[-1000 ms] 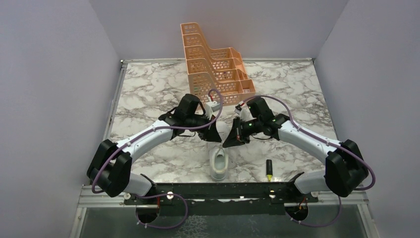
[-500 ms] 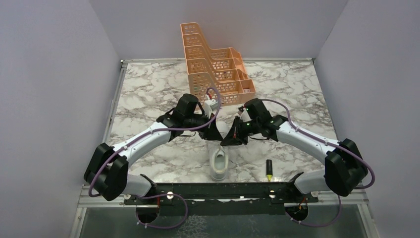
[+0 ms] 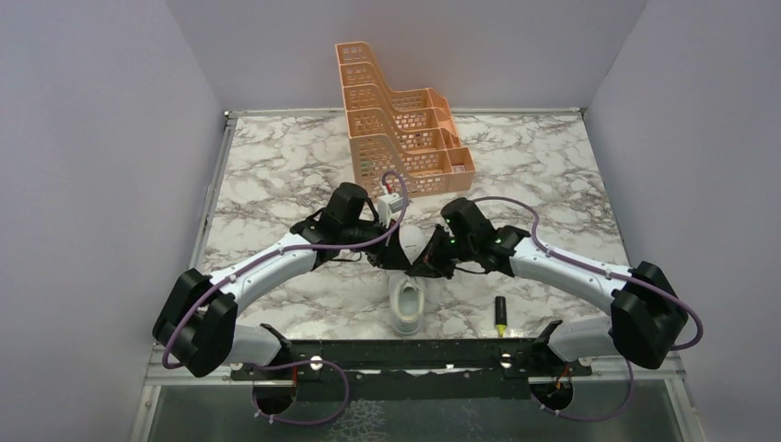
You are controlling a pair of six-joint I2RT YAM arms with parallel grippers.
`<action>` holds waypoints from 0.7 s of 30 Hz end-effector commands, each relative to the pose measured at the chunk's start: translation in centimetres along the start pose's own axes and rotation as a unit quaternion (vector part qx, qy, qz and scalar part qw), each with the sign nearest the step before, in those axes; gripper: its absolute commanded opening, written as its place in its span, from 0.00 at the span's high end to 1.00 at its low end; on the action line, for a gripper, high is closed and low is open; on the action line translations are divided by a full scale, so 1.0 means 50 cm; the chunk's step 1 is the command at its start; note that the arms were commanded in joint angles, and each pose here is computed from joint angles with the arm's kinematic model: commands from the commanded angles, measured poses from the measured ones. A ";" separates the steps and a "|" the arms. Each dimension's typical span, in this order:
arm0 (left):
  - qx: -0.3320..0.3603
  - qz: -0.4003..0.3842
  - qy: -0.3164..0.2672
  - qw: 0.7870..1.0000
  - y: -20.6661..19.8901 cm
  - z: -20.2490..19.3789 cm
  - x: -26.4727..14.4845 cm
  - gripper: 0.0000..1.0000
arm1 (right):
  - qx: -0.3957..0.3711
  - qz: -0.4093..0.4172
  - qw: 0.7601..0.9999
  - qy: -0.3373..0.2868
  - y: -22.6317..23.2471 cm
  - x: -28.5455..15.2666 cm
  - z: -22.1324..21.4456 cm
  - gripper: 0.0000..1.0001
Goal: Tie the shoes
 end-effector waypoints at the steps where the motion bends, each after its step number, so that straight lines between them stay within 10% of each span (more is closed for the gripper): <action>1: 0.007 -0.005 -0.010 1.000 -0.013 -0.002 -0.007 1.00 | 0.017 -0.009 0.997 -0.076 0.010 0.003 0.023 0.99; 21: -0.026 0.001 -0.010 1.000 -0.007 -0.022 0.004 1.00 | 0.046 0.020 0.987 -0.154 0.011 0.018 0.024 0.99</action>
Point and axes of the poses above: each gripper's point midway between its finger pads, its own x axis out along the fingers, its own y axis along the line the jaws close on, z = x × y, the point moved 8 cm from there along -x, back along the fingers, and after that the axes turned 14 degrees about -x, right-handed, at the moved point
